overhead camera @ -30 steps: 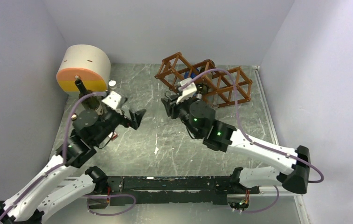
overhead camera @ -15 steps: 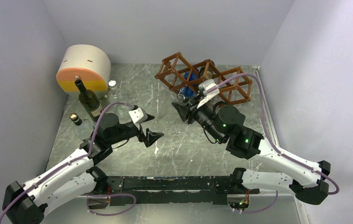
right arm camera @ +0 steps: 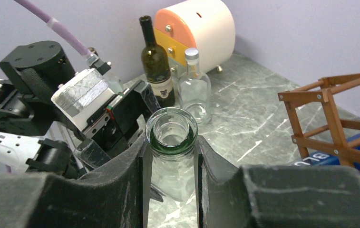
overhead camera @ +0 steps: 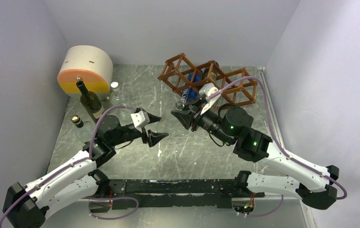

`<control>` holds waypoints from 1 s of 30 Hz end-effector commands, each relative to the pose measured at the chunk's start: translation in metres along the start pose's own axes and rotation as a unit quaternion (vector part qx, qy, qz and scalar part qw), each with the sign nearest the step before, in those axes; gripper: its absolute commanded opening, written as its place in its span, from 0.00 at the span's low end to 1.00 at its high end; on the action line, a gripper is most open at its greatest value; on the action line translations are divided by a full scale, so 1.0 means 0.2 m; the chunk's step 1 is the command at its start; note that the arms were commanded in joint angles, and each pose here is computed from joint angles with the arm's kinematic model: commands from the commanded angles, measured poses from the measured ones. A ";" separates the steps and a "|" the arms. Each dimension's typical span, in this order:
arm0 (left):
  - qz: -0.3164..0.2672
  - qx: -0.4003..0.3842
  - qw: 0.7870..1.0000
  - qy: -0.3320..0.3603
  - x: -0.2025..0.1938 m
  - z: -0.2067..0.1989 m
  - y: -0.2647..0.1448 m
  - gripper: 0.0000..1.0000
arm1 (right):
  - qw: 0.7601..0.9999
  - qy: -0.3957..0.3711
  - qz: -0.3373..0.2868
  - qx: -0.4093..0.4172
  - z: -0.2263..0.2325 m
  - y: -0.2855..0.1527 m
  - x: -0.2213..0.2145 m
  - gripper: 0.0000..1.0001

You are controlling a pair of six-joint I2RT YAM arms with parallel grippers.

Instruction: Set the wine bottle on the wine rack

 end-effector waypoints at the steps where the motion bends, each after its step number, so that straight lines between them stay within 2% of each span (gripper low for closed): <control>1: -0.029 -0.080 0.996 0.035 0.08 -0.12 0.01 0.72 | 0.996 0.013 -0.067 0.050 0.08 -0.04 0.23 0.00; 5: -0.025 -0.112 0.993 0.038 0.08 -0.17 0.01 0.63 | 0.995 0.011 -0.072 0.061 0.09 -0.04 0.25 0.00; 7: -0.025 -0.113 0.993 0.040 0.10 -0.17 0.01 0.55 | 0.995 0.011 -0.071 0.071 0.11 -0.04 0.24 0.00; 9: -0.025 -0.114 0.992 0.047 0.12 -0.17 0.01 0.37 | 0.995 0.015 -0.065 0.080 0.13 -0.04 0.24 0.00; 10: -0.026 -0.115 0.992 0.055 0.13 -0.17 0.01 0.21 | 0.995 0.018 -0.060 0.082 0.13 -0.05 0.22 0.00; 11: -0.024 -0.114 0.991 0.063 0.15 -0.17 0.01 0.10 | 0.995 0.025 -0.055 0.079 0.13 -0.05 0.22 0.02; 12: -0.022 -0.105 0.991 0.076 0.16 -0.15 0.01 0.07 | 0.996 0.032 -0.047 0.074 0.12 -0.05 0.21 0.07; 16: 0.000 -0.069 0.990 0.125 0.21 -0.08 0.00 0.07 | 0.997 0.053 -0.013 0.056 0.10 -0.04 0.17 0.50; 18: 0.017 -0.047 0.985 0.166 0.25 -0.04 -0.01 0.07 | 0.997 0.057 0.010 0.043 0.09 -0.04 0.15 0.58; 21: 0.041 -0.005 0.970 0.238 0.28 0.05 -0.04 0.07 | 0.997 0.068 0.038 0.024 0.06 -0.06 0.12 0.63; 25: 0.076 0.051 0.942 0.324 0.29 0.19 -0.08 0.07 | 0.995 0.080 0.052 -0.001 0.02 -0.09 0.10 0.65; 30: 0.101 0.106 0.910 0.387 0.29 0.31 -0.12 0.07 | 0.994 0.081 0.068 -0.023 -0.01 -0.11 0.08 0.67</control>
Point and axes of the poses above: each gripper's point midway between its finger pads, its own y axis out along the fingers, its own z axis along the line the jaws close on, x = y × z, the point moved 1 cm from there along -y, back along the fingers, and after that the axes turned 7 degrees about -y, right-handed, at the moved point
